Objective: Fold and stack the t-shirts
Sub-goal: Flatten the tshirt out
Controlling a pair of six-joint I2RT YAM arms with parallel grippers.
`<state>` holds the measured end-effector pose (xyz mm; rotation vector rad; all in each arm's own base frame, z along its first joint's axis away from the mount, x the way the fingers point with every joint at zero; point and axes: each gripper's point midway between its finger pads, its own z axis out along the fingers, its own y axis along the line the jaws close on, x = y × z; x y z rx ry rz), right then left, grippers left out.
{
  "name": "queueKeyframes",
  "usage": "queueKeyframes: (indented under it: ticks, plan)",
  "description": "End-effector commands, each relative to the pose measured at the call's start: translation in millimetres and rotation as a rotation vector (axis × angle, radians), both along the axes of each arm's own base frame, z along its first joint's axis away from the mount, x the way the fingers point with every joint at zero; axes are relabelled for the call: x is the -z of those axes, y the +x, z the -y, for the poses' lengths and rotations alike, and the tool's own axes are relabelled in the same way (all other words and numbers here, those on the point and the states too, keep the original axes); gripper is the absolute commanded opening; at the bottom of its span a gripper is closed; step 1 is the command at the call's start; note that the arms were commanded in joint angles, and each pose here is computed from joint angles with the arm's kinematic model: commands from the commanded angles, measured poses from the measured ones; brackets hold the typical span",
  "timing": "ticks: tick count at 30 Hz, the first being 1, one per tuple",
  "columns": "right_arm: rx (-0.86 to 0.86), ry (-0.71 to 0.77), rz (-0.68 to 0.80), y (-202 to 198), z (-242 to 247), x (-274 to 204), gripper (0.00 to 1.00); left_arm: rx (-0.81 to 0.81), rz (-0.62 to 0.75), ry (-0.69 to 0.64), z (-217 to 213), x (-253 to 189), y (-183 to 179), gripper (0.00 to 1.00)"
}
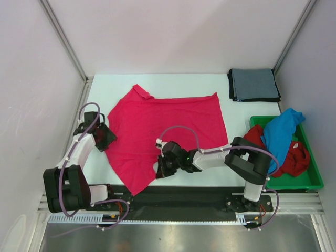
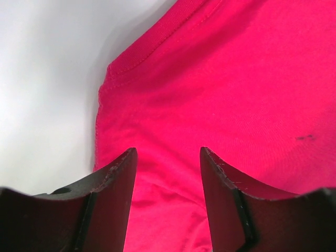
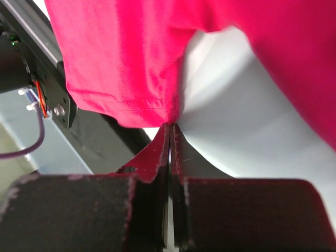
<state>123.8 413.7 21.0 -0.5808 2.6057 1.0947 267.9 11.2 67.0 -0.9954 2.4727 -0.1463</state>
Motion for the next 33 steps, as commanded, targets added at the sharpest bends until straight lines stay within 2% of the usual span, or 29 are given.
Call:
queueKeyframes:
  ticks: [1, 8, 12, 14, 19, 21, 22, 25, 26, 32, 33]
  plan:
    - [0.007, 0.031, -0.079, -19, 7, -11, 0.0, -0.009, 0.02, 0.008, -3, 1, 9, 0.57]
    - [0.03, 0.056, -0.095, -22, 13, -16, 0.0, -0.012, 0.02, 0.029, -9, 1, 9, 0.57]
    - [-0.012, 0.078, -0.133, -29, 7, -14, 0.01, -0.006, 0.023, 0.047, -12, -3, 10, 0.56]
    - [-0.057, 0.096, -0.144, -33, 2, -18, 0.11, -0.018, 0.035, 0.079, -18, -10, 10, 0.56]
    - [-0.092, 0.069, -0.134, -33, 11, -28, 0.25, -0.041, 0.1, 0.128, -27, -32, 13, 0.57]
    - [-0.056, 0.079, -0.078, -17, 22, -47, 0.31, -0.013, 0.13, 0.121, -24, -42, 20, 0.58]
    - [-0.014, 0.009, -0.064, -8, 37, -42, 0.32, 0.01, 0.145, 0.117, -22, -46, 23, 0.58]
    - [0.138, -0.051, 0.082, 47, 73, -65, 0.48, 0.105, 0.289, 0.056, -4, -70, 47, 0.61]
    - [0.229, -0.046, 0.127, 79, 93, -75, 0.51, 0.141, 0.375, 0.023, 5, -84, 61, 0.63]
    - [0.569, -0.042, 0.273, 200, 171, -108, 0.57, 0.196, 0.543, -0.061, 22, -108, 120, 0.65]
    - [0.646, -0.033, 0.307, 240, 198, -112, 0.58, 0.229, 0.562, -0.097, 28, -101, 146, 0.62]
